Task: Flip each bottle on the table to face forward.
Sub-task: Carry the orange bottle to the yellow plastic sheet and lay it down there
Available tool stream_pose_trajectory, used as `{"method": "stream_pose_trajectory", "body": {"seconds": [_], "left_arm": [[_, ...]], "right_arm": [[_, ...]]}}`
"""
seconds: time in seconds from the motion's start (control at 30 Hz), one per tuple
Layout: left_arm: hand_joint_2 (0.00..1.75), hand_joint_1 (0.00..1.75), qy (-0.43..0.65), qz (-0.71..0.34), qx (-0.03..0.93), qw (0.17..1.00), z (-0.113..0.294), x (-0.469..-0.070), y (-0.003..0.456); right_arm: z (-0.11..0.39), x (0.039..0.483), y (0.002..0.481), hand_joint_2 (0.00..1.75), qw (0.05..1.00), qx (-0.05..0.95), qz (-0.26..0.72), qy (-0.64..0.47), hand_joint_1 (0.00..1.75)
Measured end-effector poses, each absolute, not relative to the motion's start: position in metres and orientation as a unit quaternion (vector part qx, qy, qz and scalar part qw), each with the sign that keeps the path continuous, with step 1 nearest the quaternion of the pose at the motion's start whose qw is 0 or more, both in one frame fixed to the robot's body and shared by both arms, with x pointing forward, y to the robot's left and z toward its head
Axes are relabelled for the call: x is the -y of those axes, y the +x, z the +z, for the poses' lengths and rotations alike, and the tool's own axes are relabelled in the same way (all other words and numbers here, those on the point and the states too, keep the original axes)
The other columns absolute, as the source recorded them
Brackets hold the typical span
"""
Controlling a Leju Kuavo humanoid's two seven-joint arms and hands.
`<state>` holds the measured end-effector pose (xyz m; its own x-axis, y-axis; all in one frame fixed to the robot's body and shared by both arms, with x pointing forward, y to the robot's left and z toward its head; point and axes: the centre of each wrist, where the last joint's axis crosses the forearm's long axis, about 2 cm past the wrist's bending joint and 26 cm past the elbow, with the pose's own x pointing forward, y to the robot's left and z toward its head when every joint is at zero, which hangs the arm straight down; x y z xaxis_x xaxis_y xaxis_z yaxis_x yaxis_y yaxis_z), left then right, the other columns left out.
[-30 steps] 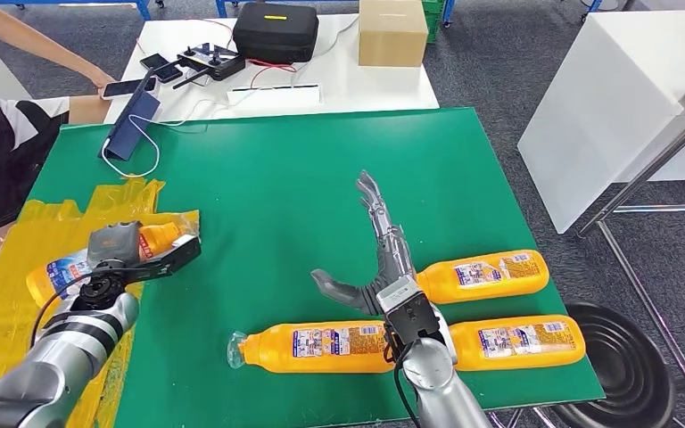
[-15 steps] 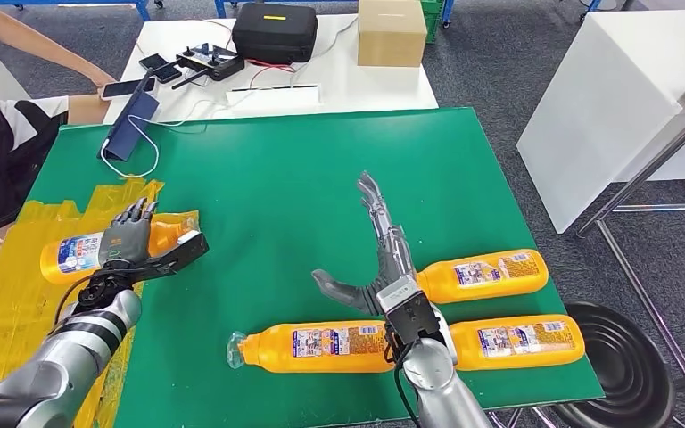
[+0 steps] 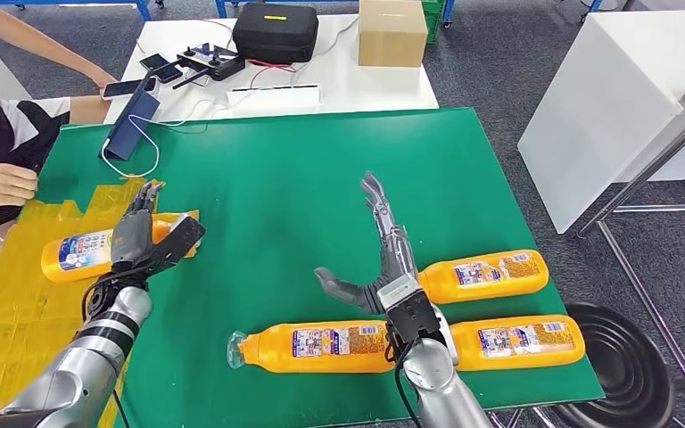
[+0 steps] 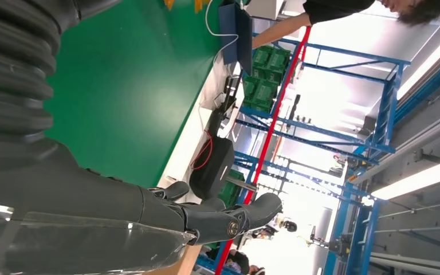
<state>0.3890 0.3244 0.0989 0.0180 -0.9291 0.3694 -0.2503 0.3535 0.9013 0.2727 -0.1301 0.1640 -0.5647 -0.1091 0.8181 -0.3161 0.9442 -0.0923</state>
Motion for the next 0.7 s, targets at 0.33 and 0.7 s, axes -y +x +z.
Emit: {"method": "stream_pose_trajectory", "body": {"seconds": [0.33, 0.7], "left_arm": [[1.75, 0.00, 0.375, -0.187, 0.747, 0.517, 0.103, -0.314, 0.372], [1.75, 0.00, 0.300, -0.137, 0.812, 0.481, 0.122, -0.299, 0.351]], "right_arm": [[0.161, 0.133, 0.273, 1.75, 0.445, 0.878, 0.161, 0.064, 0.00], [0.148, 0.131, 0.268, 1.75, 0.414, 0.848, 0.331, -0.012, 0.00]]}}
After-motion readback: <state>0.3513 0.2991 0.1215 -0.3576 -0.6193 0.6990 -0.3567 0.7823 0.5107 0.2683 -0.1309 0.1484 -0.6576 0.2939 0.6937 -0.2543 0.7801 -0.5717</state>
